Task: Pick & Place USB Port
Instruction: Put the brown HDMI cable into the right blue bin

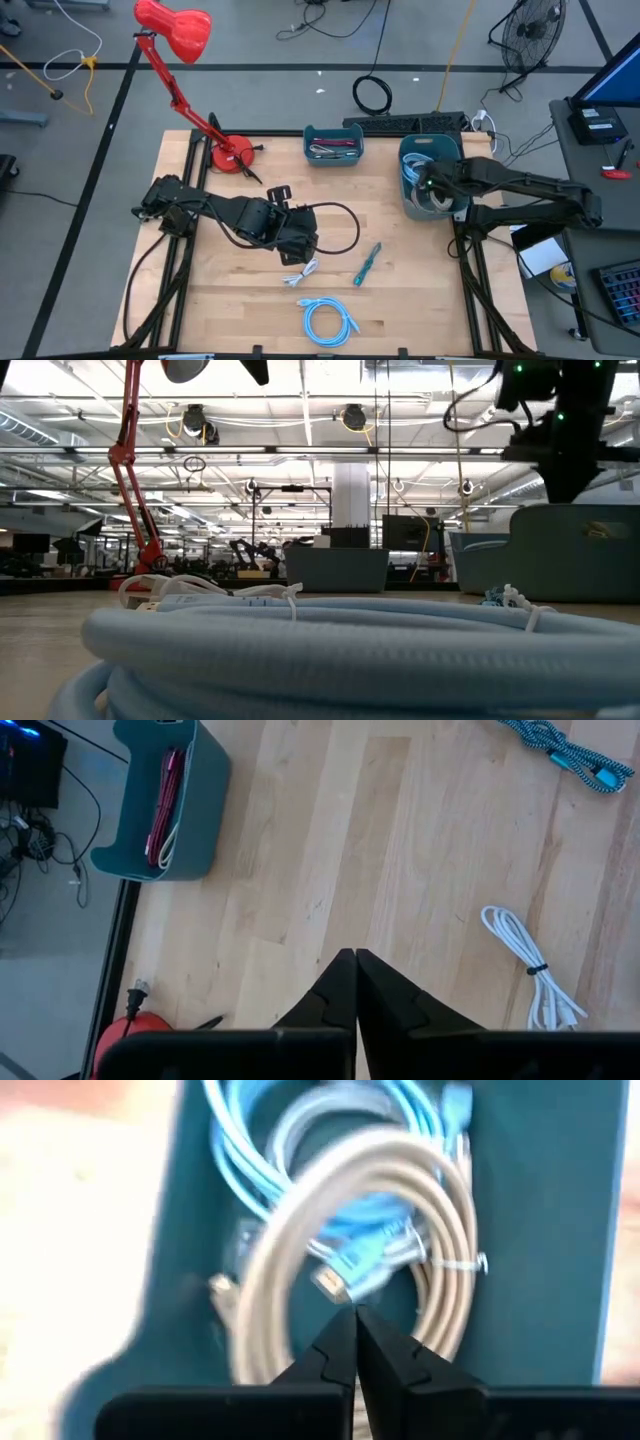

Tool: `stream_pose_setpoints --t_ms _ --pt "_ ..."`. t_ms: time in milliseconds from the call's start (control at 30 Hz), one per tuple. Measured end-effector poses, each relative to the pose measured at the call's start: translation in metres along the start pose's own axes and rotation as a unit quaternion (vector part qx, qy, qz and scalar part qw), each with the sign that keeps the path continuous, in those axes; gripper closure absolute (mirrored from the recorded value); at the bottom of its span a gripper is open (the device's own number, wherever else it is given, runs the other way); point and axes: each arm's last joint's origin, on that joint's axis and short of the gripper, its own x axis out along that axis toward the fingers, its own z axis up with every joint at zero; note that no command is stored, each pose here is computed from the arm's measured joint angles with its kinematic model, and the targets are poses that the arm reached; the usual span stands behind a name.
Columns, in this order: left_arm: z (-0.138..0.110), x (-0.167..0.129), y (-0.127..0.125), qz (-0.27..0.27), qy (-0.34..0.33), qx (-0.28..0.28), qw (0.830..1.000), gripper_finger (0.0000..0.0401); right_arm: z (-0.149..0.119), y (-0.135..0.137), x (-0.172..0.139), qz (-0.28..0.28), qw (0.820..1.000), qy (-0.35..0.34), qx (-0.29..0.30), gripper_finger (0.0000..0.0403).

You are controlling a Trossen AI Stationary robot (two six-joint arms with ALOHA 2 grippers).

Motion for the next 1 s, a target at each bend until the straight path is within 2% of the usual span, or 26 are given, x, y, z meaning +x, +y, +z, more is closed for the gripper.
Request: stream_pose_setpoints --t_ms 200,367,700,833,1000 --pt "0.0 0.0 0.0 0.0 -0.001 -0.001 1.0 0.0383 0.011 0.003 -0.019 0.027 0.999 -0.035 0.006 0.0403" --pt "0.0 0.0 0.0 0.0 -0.002 0.0 1.0 0.0397 0.012 0.004 -0.02 0.031 0.999 -0.036 0.008 0.0403" --pt "0.0 0.0 0.0 0.0 -0.001 0.0 1.0 0.0387 0.017 0.022 -0.01 0.038 0.999 -0.016 -0.016 0.0403" --pt "0.0 0.0 0.0 0.0 -0.001 0.001 1.0 0.0398 0.018 0.029 -0.003 0.022 0.999 -0.002 -0.033 0.0403" --pt "-0.001 -0.001 -0.001 0.002 0.004 0.002 1.0 0.0385 0.018 0.033 0.004 -0.001 0.999 0.0 -0.046 0.0403"
